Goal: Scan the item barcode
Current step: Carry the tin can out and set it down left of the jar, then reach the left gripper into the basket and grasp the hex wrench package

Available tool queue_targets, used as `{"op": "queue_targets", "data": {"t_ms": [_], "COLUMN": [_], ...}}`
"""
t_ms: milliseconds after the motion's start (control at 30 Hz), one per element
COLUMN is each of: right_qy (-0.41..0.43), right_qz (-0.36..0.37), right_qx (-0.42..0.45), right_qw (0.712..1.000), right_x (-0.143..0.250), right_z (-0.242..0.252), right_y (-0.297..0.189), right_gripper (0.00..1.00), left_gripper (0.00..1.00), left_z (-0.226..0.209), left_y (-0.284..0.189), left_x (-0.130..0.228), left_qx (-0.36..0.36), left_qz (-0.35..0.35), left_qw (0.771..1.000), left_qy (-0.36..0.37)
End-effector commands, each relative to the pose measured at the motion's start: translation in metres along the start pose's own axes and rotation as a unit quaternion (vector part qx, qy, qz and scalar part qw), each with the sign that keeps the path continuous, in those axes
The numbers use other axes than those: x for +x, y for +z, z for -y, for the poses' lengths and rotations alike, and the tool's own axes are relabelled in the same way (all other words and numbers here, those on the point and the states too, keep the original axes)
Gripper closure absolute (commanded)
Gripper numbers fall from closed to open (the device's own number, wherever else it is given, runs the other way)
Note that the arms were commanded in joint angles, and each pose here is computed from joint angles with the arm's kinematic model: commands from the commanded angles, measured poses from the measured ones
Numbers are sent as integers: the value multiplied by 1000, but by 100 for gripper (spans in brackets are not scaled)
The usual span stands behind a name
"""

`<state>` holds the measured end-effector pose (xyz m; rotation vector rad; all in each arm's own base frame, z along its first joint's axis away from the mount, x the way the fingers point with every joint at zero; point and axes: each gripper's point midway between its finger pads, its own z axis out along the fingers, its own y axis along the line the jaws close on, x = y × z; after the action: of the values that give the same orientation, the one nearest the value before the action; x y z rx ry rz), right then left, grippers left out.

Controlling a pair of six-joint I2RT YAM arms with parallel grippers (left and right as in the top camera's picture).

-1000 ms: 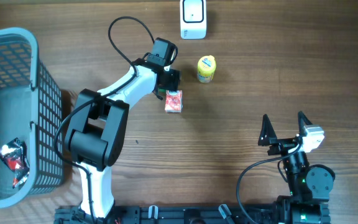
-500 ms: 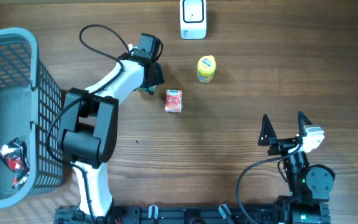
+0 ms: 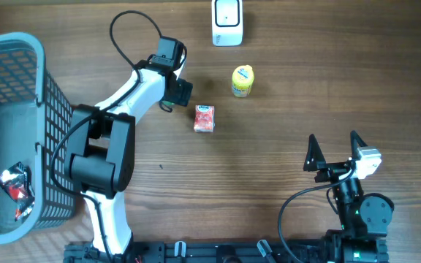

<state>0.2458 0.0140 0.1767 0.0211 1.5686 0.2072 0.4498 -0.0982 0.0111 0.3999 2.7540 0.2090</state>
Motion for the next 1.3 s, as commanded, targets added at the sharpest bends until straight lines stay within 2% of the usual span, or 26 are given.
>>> {"op": "queue_targets", "data": {"t_ms": [0,100,133,200,233,300,400,433,467,533,633,700,767,800,867,900,967,1033,1067,1100,1133,1200,1267], "right_qy": [6,6,6,6,6,6,6,6,6,6,6,6,6,6,6,6,6,6,6,6,6,6,6], "right_qz": [4,4,4,4,4,4,4,4,4,4,4,4,4,4,4,4,4,4,4,4,4,4,4], "right_qx": [-2,-1,-1,-1,-2,-1,-2,-1,-2,-1,-1,-2,-1,-2,-1,-1,-2,-1,-1,-2,-1,-1,-1], "right_qw": [1000,1000,1000,1000,1000,1000,1000,1000,1000,1000,1000,1000,1000,1000,1000,1000,1000,1000,1000,1000,1000,1000,1000], "right_x": [-2,-2,-2,-2,-2,-2,-2,-2,-2,-2,-2,-2,-2,-2,-2,-2,-2,-2,-2,-2,-2,-2,-2], "right_z": [-1,-1,-1,-1,-1,-1,-1,-1,-1,-1,-1,-1,-1,-1,-1,-1,-1,-1,-1,-1,-1,-1,-1], "right_y": [0,0,0,0,0,0,0,0,0,0,0,0,0,0,0,0,0,0,0,0,0,0,0], "right_gripper": [0,0,0,0,0,0,0,0,0,1,0,0,0,0,0,0,0,0,0,0,0,0,0], "left_gripper": [0,0,0,0,0,0,0,0,0,0,0,0,0,0,0,0,0,0,0,0,0,0,0], "left_z": [7,15,15,5,-17,-99,-174,-200,-215,-226,-241,-250,-269,-287,-307,-322,-335,-343,-342,-338,-332,-336,-342], "left_y": [-60,-131,-178,-240,-275,-328,-360,-371,-381,-397,-403,-405,-420,-442,-478,-514,-537,-530,-519,-515,-510,-496,-484], "left_x": [-21,-44,-54,-59,-57,-26,41,78,110,148,206,223,228,219,201,183,170,155,152,147,139,138,145], "left_qx": [37,60,68,76,62,-18,-74,-101,-122,-141,-193,-216,-230,-237,-244,-259,-299,-355,-386,-396,-395,-395,-398], "left_qz": [60,141,194,260,298,346,347,338,332,332,305,298,337,394,475,541,572,540,506,493,486,464,445], "left_qw": [997,988,978,960,945,893,832,806,786,758,683,651,597,567,537,523,536,591,605,614,634,648,650], "left_qy": [-33,-28,-31,-69,-123,-288,-427,-476,-507,-543,-635,-663,-691,-683,-653,-605,-545,-484,-479,-473,-454,-456,-471]}}
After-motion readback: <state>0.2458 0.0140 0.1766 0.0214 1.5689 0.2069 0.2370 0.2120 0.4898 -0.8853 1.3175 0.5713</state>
